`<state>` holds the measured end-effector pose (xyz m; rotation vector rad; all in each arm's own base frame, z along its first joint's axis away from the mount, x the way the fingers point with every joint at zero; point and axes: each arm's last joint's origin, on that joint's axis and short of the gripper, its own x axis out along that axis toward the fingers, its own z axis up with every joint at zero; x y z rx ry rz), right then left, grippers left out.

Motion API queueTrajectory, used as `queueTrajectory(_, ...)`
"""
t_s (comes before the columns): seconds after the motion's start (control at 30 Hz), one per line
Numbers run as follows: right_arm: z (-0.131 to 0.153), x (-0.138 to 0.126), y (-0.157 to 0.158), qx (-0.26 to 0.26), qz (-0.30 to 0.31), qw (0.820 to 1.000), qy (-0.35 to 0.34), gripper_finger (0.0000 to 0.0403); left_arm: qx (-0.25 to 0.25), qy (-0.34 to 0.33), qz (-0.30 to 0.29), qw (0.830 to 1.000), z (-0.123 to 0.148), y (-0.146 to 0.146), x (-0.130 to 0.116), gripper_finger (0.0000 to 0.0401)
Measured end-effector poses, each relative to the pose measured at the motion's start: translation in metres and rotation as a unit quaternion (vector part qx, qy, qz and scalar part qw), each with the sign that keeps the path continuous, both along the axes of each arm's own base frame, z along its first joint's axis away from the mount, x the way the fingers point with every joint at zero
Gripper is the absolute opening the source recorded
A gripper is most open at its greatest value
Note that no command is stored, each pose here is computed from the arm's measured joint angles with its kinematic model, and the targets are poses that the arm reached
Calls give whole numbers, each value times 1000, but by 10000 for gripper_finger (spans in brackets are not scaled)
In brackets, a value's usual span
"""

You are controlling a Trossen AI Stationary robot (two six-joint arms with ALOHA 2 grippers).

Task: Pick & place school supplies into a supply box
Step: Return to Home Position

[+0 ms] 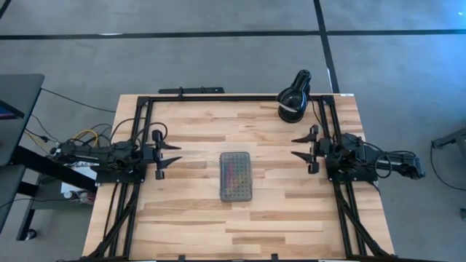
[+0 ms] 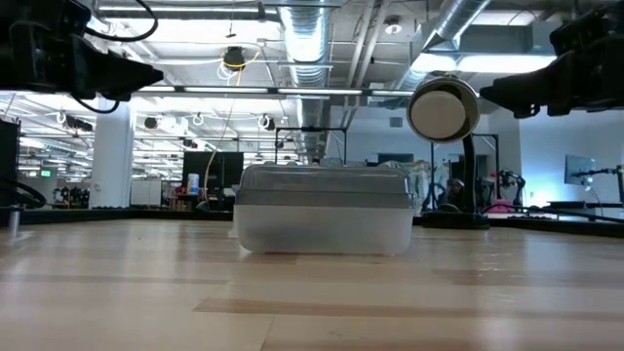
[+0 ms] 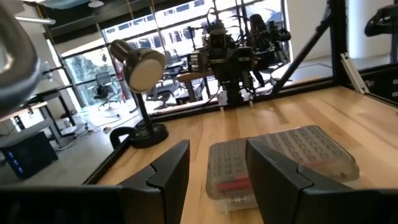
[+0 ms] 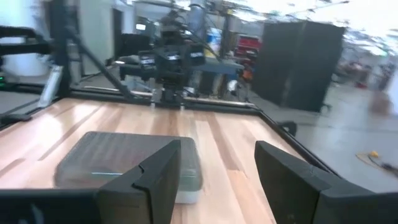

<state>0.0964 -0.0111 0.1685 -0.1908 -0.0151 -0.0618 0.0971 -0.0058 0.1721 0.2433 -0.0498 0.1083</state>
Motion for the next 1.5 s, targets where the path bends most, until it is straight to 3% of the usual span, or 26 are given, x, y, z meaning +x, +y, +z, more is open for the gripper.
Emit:
queueTrajectory(0.2,-1,0,-2,27,-26,999,4,200,-13,-3,22,1000,0,1,0,151)
queueTrajectory(0.5,-4,3,1,36,-11,999,22,200,-22,-4,20,1000,0,1,0,151)
queueTrajectory(0.73,-4,3,7,31,11,999,25,200,-24,-4,19,1000,0,1,0,151)
queueTrajectory(1.5,-4,3,2,22,-23,999,24,200,-30,-5,20,999,0,1,0,151)
